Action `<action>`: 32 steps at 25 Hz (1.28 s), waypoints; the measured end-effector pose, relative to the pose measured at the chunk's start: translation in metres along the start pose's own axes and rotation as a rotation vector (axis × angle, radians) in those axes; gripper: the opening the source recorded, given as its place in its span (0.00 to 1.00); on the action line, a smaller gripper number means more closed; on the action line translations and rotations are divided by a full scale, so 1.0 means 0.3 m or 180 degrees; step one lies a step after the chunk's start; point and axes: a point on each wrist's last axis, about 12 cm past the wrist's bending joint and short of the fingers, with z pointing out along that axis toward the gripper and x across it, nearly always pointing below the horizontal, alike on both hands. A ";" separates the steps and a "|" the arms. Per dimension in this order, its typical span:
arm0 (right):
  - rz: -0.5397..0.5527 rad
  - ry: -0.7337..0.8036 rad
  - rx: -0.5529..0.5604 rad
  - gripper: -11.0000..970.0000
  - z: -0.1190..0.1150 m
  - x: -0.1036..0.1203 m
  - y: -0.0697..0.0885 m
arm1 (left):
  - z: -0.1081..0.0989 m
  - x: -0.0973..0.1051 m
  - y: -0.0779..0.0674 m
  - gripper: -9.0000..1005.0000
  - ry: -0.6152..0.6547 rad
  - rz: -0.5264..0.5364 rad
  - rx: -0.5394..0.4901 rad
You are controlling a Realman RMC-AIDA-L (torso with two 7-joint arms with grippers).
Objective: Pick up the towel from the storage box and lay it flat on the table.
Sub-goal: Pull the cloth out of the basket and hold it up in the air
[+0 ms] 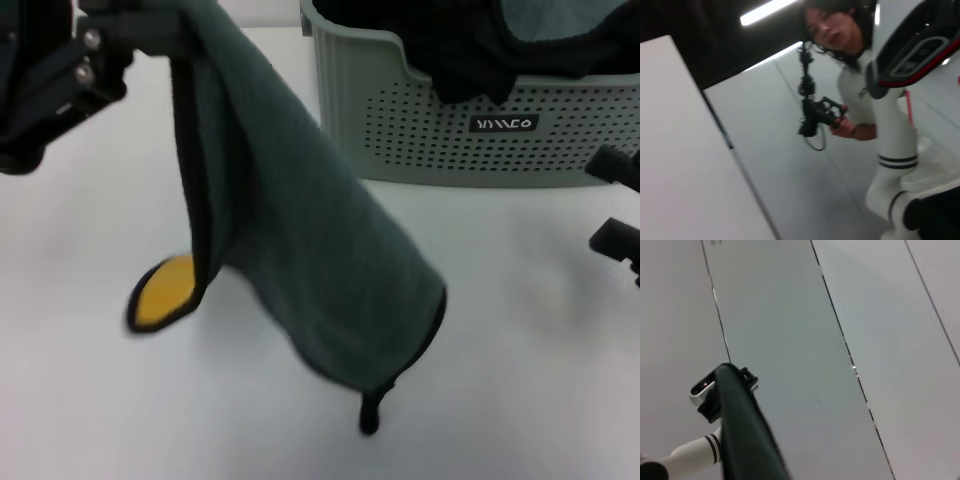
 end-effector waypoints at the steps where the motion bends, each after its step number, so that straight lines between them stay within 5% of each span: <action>1: 0.0042 0.0002 0.0004 0.87 -0.002 -0.003 -0.002 | 0.008 -0.002 0.002 0.03 -0.0016 0.0009 0.0041; 9: 0.1216 0.0445 -0.0145 0.87 0.073 -0.061 -0.097 | 0.081 -0.011 0.007 0.03 -0.0294 0.0050 0.0298; 12: 0.1395 0.0747 -0.0300 0.87 0.113 -0.071 -0.117 | 0.096 -0.015 0.009 0.03 -0.0476 0.0127 0.0192; 20: 0.0654 0.0828 -0.0690 0.86 0.113 -0.018 -0.056 | 0.081 -0.030 0.036 0.03 -0.0693 0.0398 -0.0359; 26: 0.0642 0.0420 -0.0454 0.85 0.080 -0.013 -0.034 | 0.109 -0.057 0.065 0.03 -0.0674 0.0427 0.0015; 32: 0.0693 0.0372 -0.0490 0.85 0.125 0.039 -0.008 | 0.134 -0.074 0.096 0.04 -0.0760 0.0574 -0.0049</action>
